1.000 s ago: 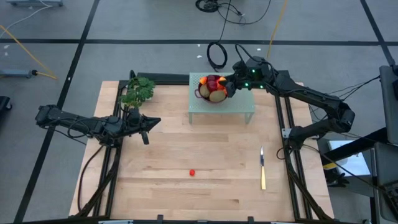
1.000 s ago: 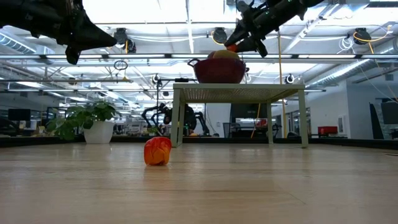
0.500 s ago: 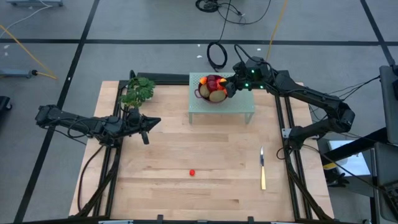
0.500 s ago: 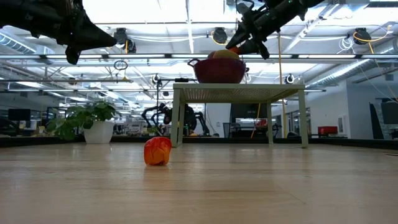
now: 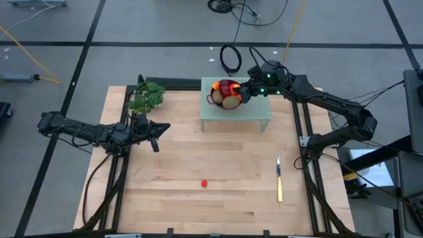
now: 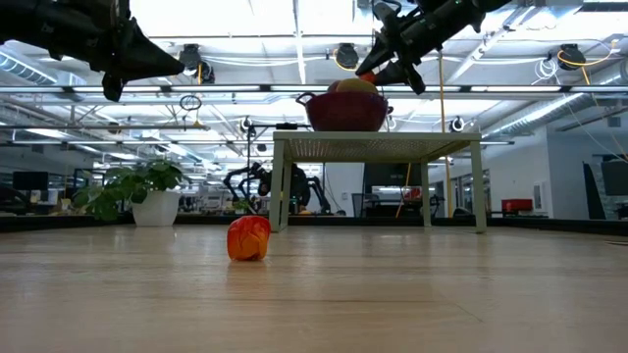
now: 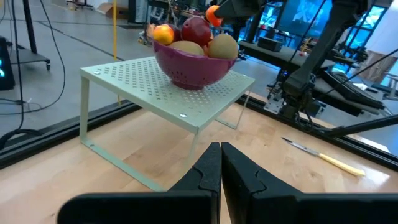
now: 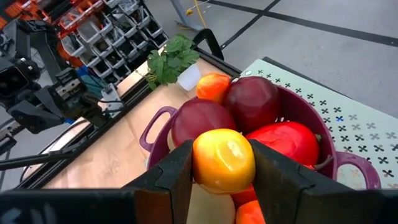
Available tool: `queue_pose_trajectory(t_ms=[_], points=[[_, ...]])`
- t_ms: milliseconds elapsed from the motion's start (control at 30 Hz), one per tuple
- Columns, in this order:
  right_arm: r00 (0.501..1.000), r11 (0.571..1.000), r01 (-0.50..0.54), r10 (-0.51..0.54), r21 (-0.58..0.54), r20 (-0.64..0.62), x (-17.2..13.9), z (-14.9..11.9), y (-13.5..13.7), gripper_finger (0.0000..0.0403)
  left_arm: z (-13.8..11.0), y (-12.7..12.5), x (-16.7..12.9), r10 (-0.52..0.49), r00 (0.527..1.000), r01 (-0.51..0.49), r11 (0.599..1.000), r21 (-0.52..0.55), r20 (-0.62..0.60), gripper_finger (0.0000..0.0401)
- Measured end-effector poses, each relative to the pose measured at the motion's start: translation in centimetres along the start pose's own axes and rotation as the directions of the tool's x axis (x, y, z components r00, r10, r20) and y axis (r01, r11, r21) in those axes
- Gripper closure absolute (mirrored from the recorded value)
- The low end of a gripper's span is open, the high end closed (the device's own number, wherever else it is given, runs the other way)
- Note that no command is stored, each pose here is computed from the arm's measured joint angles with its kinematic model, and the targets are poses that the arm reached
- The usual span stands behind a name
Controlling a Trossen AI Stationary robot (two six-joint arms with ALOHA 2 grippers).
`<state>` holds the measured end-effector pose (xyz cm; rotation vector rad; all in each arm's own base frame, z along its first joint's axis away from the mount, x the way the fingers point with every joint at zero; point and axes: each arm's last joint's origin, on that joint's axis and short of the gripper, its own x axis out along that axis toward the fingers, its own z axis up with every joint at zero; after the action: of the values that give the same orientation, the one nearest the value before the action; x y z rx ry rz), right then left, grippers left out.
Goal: Pick & Place Fruit
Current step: Put the pear into the strainer bowl
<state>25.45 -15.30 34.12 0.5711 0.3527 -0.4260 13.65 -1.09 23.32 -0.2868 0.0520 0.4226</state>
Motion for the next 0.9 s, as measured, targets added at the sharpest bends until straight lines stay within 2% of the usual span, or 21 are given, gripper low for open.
queue_pose_trajectory(t_ms=[400, 900], points=[[0.999, 1.0, 0.012, -0.012, 0.006, -0.03, 1.2, -0.4, -0.4, 0.026, 0.0, 0.0, 0.0, 0.0, 1.0, 0.0, 1.0, 0.002, 0.0, 0.0391], [1.0, 1.0, 0.008, -0.008, 0.001, -0.018, 1.2, -0.3, -0.4, 0.0205, 0.0, 0.0, 0.0, 0.004, 1.0, -0.004, 1.0, 0.029, 0.001, 0.0391]])
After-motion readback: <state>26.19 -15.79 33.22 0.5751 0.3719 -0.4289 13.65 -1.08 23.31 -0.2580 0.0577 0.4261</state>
